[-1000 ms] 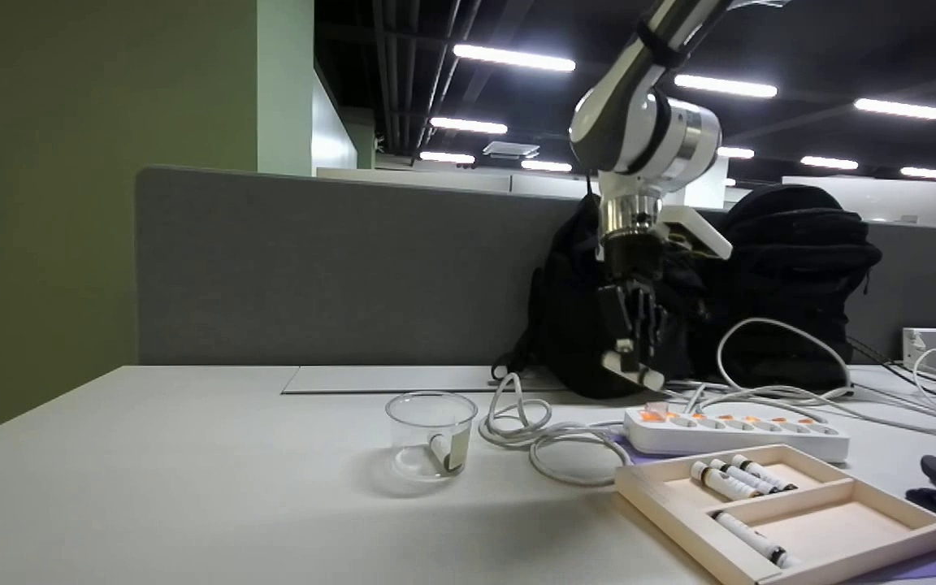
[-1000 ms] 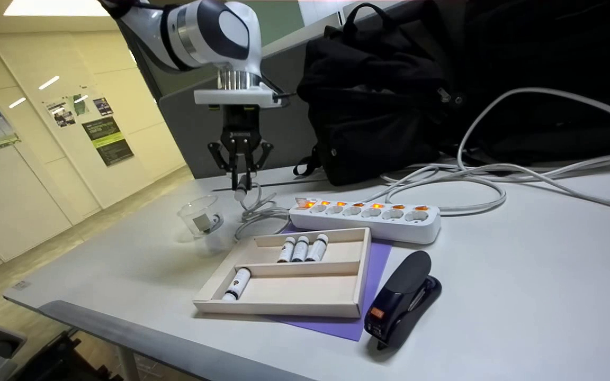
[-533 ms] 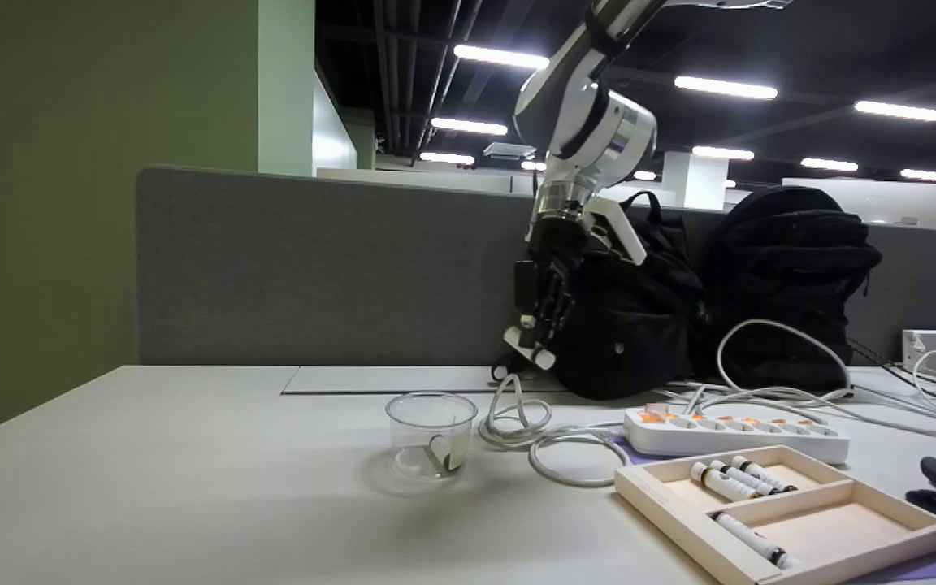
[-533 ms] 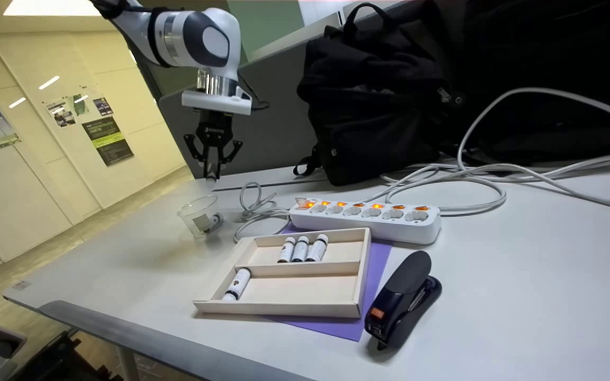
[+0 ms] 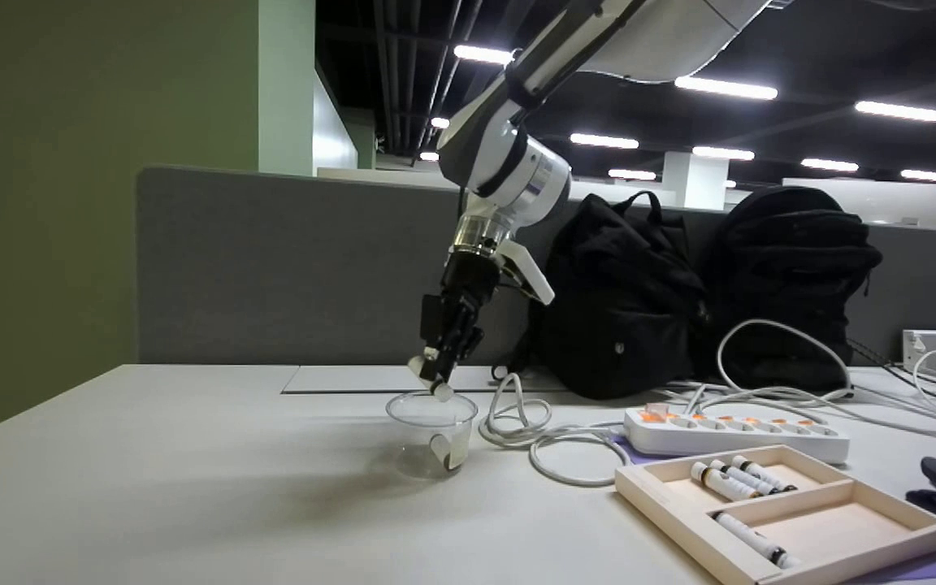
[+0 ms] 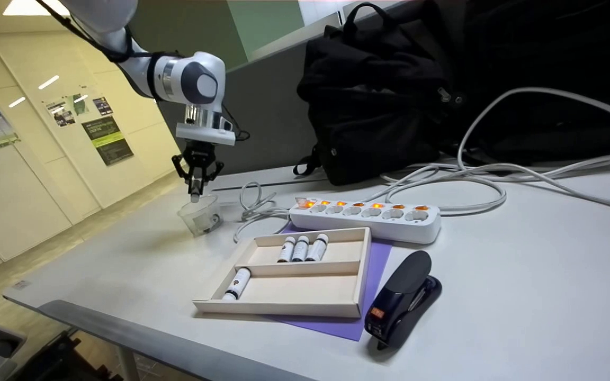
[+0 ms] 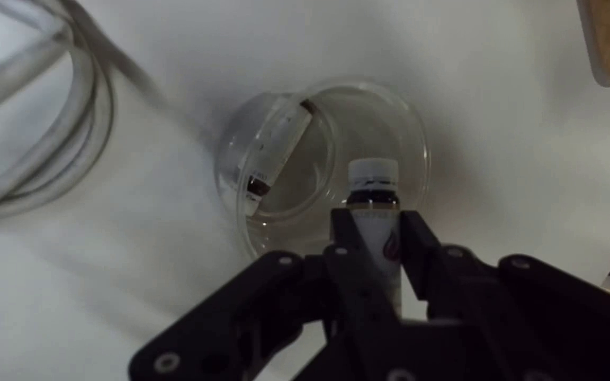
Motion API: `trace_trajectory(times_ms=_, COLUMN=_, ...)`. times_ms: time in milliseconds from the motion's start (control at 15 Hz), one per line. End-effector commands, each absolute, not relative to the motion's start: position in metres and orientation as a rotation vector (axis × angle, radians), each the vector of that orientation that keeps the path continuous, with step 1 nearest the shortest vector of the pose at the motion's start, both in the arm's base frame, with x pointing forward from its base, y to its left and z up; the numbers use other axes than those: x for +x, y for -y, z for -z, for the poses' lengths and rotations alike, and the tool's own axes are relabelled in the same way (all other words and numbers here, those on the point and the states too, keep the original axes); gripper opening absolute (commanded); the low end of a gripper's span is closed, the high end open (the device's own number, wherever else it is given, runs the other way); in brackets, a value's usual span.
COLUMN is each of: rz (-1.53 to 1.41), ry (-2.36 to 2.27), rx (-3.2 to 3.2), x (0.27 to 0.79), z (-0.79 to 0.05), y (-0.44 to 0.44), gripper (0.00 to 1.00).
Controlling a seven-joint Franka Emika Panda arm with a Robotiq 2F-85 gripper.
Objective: Pick up one small bottle from the wooden tray and put it in the glass bowl.
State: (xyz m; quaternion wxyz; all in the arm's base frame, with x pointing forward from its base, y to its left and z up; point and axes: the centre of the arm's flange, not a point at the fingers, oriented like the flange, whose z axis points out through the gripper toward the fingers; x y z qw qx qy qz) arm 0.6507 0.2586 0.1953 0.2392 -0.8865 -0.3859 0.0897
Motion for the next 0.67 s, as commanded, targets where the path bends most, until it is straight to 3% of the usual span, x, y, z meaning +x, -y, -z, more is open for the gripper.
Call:
trace_trajectory(times_ms=0, rz=-0.203, ry=1.066, rx=-2.437, x=0.679, z=-0.178, y=-0.289, gripper=0.52)
trace_trajectory(times_ms=400, rz=-0.112, ry=1.085, rx=-2.513, x=0.668, z=-0.242, y=-0.272, gripper=0.93)
trace_trajectory(times_ms=467, rz=-0.146, ry=1.111, rx=-2.449, x=0.671, z=-0.196, y=-0.284, gripper=0.74)
trace_trajectory(times_ms=600, rz=-0.097, ry=1.109, rx=-2.471, x=0.678, z=-0.227, y=-0.279, gripper=0.89)
